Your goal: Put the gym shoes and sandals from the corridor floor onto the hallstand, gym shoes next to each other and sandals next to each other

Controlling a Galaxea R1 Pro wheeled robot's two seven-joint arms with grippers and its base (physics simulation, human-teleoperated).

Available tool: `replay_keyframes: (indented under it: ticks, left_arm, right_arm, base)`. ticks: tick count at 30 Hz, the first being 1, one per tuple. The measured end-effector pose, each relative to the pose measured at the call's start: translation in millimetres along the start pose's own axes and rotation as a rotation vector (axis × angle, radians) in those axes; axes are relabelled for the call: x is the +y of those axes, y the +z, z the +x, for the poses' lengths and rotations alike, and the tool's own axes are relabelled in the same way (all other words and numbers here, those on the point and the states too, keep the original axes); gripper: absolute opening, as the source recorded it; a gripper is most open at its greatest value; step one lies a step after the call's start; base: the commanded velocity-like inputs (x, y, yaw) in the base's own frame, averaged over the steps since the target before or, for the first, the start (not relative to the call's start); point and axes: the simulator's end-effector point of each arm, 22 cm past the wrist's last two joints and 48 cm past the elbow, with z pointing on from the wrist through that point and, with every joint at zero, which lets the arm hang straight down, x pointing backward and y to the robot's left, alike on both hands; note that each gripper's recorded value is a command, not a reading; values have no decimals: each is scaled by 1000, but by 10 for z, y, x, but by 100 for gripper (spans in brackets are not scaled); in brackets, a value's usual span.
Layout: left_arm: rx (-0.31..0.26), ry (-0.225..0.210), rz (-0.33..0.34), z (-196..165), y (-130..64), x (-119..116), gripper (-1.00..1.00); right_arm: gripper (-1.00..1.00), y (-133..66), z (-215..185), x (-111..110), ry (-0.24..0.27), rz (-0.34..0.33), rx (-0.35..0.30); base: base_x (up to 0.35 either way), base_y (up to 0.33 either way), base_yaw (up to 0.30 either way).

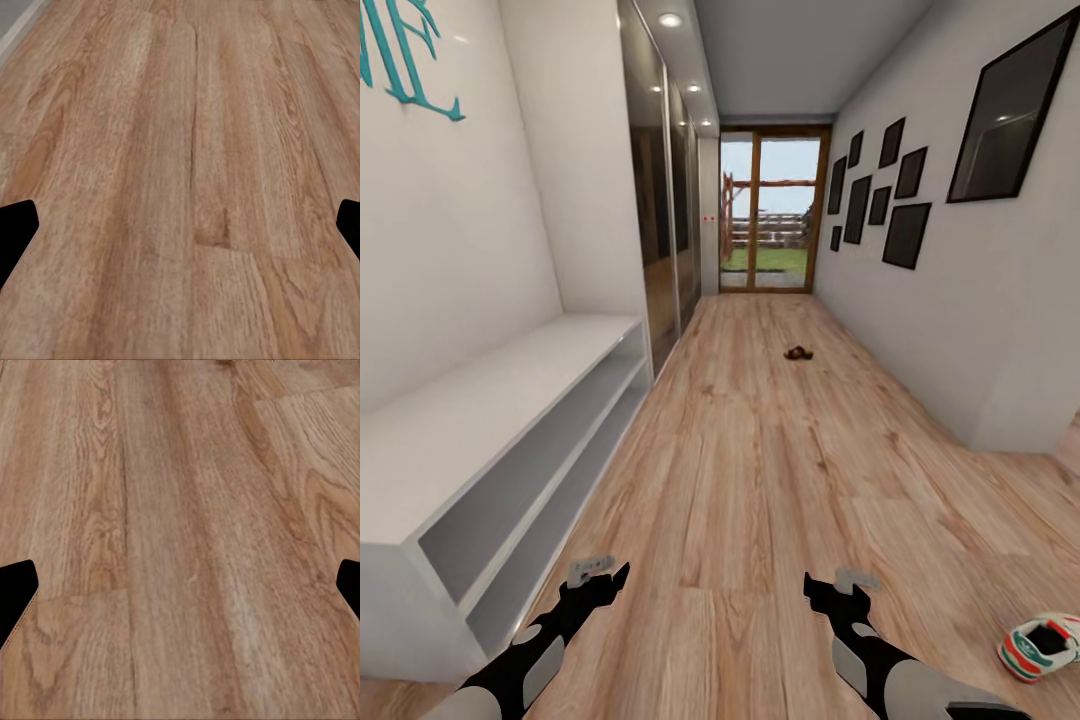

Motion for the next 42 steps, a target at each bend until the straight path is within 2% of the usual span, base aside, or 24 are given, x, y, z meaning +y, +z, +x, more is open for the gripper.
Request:
replay_keyframes:
  ticks: [20,42]
  left_arm:
    - [0,0,0,2,0,1,100]
    - [1,0,0,3,-1,1,100]
  right_arm:
    - [100,2,-2,-12,0,2,0]
    - [100,2,-3,-13,1,2,-1]
  base:
    - [346,-7,0]
    - [347,-101,0]
